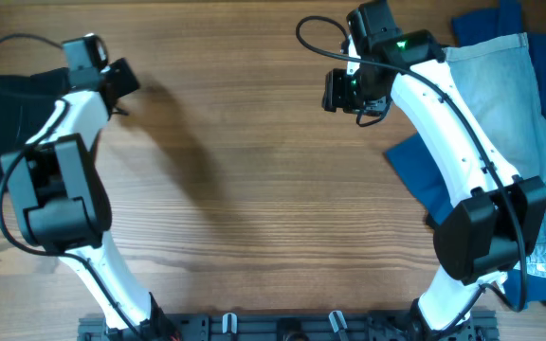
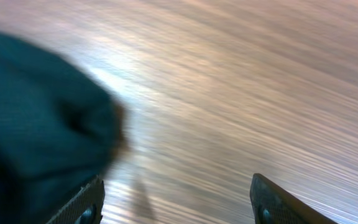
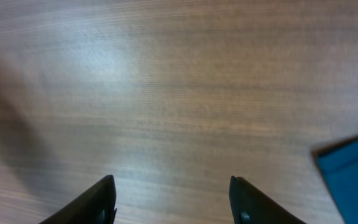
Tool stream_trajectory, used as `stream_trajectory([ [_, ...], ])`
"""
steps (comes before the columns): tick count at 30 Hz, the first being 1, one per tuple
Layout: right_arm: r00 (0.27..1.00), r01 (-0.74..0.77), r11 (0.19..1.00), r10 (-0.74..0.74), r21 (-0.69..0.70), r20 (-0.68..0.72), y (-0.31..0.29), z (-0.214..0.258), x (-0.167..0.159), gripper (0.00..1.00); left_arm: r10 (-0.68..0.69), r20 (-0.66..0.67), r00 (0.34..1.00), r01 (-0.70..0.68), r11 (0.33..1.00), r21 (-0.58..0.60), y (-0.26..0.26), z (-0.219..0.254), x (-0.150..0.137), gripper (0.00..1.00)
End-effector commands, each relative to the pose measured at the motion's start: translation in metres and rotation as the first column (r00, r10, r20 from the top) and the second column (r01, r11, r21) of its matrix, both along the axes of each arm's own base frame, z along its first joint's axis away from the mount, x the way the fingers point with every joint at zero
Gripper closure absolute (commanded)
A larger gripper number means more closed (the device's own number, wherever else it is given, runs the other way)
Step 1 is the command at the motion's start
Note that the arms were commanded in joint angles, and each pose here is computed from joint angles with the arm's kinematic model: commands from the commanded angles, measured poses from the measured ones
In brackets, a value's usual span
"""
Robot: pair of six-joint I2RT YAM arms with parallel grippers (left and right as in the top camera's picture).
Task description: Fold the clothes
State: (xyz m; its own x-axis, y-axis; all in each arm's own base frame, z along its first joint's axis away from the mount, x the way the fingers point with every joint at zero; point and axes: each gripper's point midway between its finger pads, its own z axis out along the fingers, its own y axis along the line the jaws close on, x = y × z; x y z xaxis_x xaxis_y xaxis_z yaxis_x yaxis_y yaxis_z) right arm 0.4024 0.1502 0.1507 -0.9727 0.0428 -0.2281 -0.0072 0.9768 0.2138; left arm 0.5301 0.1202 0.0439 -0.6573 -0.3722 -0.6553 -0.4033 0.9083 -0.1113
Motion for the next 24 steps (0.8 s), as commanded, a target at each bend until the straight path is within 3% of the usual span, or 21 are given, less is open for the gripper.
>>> stream_trajectory([
  [1, 0.994, -0.01, 0.999, 0.006, 0.042, 0.105, 0.01, 0.019, 0.019, 0.25, -0.151, 0.015, 0.988, 0.151, 0.988, -0.005, -0.076, 0.025, 0.007, 0.18],
  [3, 0.99, -0.012, 0.998, 0.005, 0.053, 0.142, 0.013, 0.023, 0.027, 0.16, -0.22, -0.03, 0.975, 0.22, 0.975, -0.015, -0.114, 0.017, 0.0, 0.16],
  [5, 0.987, -0.014, 0.998, 0.004, 0.058, 0.159, 0.014, 0.025, 0.031, 0.04, -0.285, -0.093, 0.954, 0.284, 0.959, -0.03, -0.149, 0.007, -0.013, 0.0],
  [6, 0.987, -0.015, 0.998, 0.006, 0.057, 0.161, 0.014, 0.025, 0.031, 0.01, -0.307, -0.13, 0.943, 0.305, 0.952, -0.038, -0.161, 0.002, -0.021, 0.0],
  [9, 0.984, -0.042, 0.999, 0.035, 0.034, 0.176, 0.012, 0.025, 0.033, 0.0, -0.36, -0.287, 0.888, 0.351, 0.933, -0.085, -0.187, -0.017, -0.061, 0.0],
  [12, 0.981, -0.043, 0.999, 0.037, 0.031, 0.193, 0.006, 0.026, 0.038, 0.0, -0.367, -0.348, 0.862, 0.354, 0.929, -0.105, -0.188, -0.007, -0.079, 0.0],
  [17, 0.992, 0.026, 0.999, -0.029, 0.026, 0.123, -0.026, 0.024, 0.028, 0.0, -0.361, -0.343, 0.867, 0.347, 0.932, -0.104, -0.182, 0.086, -0.096, 0.0],
  [24, 0.994, 0.04, 0.999, -0.042, 0.016, 0.099, -0.04, 0.058, -0.01, 0.0, -0.307, -0.494, 0.813, 0.258, 0.952, -0.166, -0.171, 0.131, -0.186, 0.0],
])
